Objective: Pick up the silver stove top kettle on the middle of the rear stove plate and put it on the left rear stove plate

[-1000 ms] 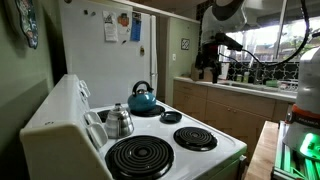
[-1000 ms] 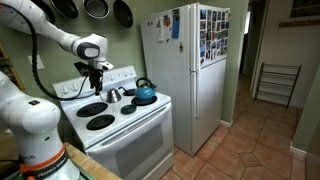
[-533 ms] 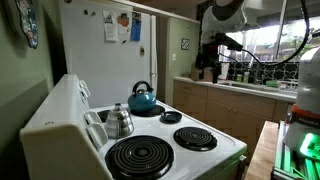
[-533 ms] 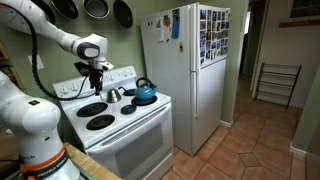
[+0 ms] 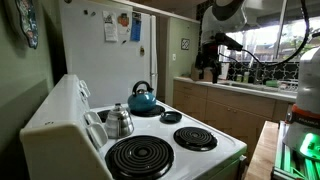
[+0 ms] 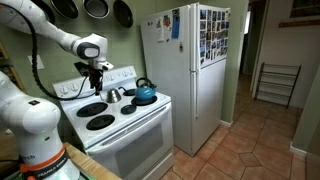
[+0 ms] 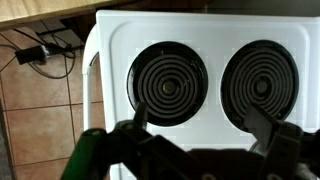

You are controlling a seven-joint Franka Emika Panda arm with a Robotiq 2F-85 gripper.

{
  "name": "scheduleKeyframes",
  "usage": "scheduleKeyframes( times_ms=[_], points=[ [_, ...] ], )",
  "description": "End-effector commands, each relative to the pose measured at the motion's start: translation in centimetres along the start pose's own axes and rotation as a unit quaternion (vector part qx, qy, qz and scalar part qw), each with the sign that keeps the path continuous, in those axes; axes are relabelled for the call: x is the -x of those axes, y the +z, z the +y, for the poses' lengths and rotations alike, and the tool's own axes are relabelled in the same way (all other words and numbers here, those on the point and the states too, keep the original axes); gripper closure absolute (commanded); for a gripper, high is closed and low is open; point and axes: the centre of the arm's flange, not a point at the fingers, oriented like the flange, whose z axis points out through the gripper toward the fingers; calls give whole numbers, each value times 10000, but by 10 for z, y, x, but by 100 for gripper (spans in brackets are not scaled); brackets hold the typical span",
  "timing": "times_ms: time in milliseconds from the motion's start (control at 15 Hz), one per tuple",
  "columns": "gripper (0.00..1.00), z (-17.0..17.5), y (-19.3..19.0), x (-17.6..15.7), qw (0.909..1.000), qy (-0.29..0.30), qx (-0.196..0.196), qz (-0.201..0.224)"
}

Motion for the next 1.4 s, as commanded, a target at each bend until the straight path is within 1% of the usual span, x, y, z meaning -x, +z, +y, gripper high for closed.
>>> scheduleKeyframes(
  times_ms=[0, 333, 400, 467, 533, 600, 667, 733, 867, 1000, 1200, 1333],
  points=[
    [0, 0, 0, 0, 10000, 0, 0, 0],
    [0, 0, 0, 0, 10000, 0, 0, 0],
    [0, -2, -1, -6, 9999, -66, 42, 75],
    [0, -12, -4, -18, 9998, 49, -153, 133],
    [0, -19, -5, -30, 9995, 0, -234, 199],
    [0, -26, -7, -46, 9987, 143, -403, 268],
    [0, -33, -10, -61, 9962, 439, -654, 375],
    [0, -37, -12, -76, 9934, 642, -817, 489],
    [0, -48, -10, -106, 9854, 973, -1329, 431],
    [0, -64, -2, -135, 9755, 1233, -1800, 273],
    [0, -92, 12, -174, 9555, 1658, -2427, 233],
    [0, -110, 22, -198, 9421, 2032, -2662, 154]
  ],
)
